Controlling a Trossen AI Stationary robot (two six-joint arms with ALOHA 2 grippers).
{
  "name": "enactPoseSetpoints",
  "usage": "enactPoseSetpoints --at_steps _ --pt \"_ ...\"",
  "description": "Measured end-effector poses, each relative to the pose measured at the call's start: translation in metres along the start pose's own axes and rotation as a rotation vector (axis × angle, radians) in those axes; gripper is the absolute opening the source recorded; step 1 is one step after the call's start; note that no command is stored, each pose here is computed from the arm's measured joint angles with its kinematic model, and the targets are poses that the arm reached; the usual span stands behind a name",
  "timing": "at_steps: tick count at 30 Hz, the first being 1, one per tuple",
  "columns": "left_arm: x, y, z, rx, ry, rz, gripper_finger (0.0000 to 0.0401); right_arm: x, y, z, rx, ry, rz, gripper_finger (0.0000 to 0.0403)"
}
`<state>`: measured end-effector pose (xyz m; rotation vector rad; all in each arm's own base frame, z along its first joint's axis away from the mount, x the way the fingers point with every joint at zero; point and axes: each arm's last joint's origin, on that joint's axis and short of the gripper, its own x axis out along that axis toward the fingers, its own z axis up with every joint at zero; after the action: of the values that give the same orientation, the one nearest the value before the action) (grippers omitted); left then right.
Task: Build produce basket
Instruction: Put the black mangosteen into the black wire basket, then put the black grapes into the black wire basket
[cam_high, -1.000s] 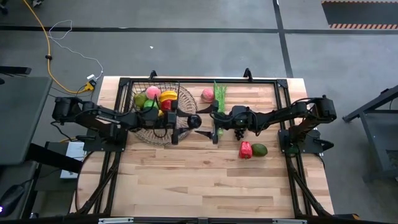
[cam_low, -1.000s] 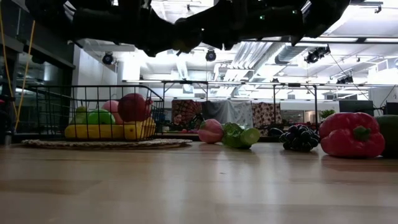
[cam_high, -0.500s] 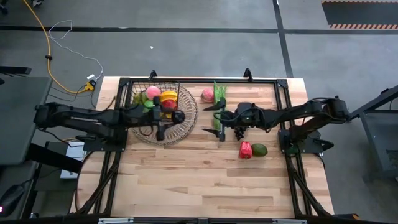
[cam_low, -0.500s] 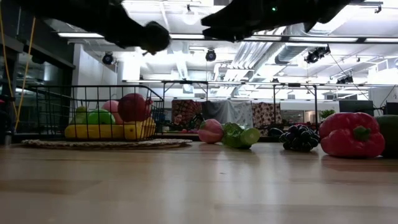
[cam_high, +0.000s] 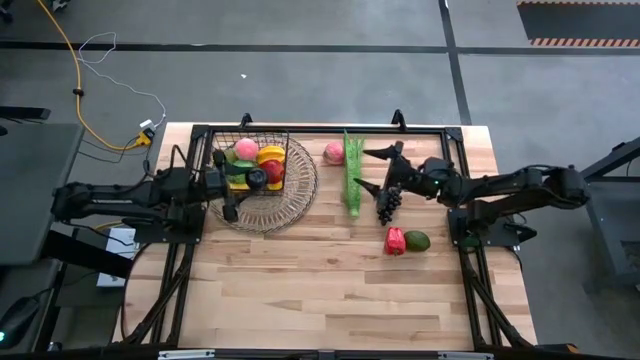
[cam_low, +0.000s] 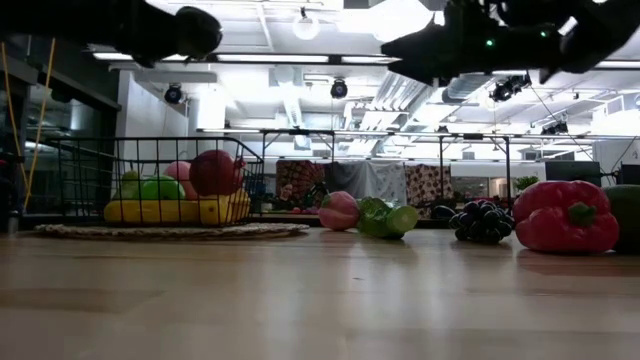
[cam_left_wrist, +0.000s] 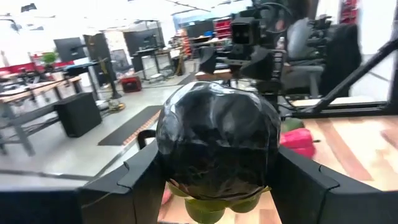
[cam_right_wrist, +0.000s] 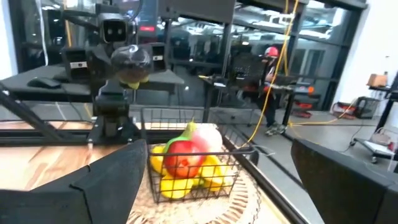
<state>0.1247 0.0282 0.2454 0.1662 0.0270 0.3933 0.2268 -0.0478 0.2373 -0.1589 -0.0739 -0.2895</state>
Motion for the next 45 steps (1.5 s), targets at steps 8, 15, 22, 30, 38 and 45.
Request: enactPoseSetpoints --at_steps 8,15,22,30,38,45 --pt "-0.008 0.011 -0.006 -0.122 0.076 0.21 0.0225 -0.006 -0.006 0.0 -0.004 -0.007 -0.026 0.039" --pt "-0.011 0.025 -0.015 -0.329 0.394 0.497 0.0225 -0.006 -0.006 0.0 -0.004 -0.001 -0.025 0.039" --pt "0.005 0.03 -0.028 -0.349 0.562 0.57 0.0226 -0.006 -0.006 0.0 -0.004 -0.002 -0.024 0.039" --pt "0.025 0.035 -0.042 -0.321 0.652 0.597 0.0234 -0.006 -0.006 0.0 -0.004 -0.002 -0.023 0.0389" --pt "0.029 0.036 -0.034 -0.331 0.675 0.562 0.0305 -0.006 -0.006 -0.001 -0.004 0.0 -0.023 0.0389" --pt "0.029 0.031 -0.033 -0.339 0.686 0.51 0.0334 -0.006 -0.006 -0.001 -0.005 0.007 -0.023 0.0389"
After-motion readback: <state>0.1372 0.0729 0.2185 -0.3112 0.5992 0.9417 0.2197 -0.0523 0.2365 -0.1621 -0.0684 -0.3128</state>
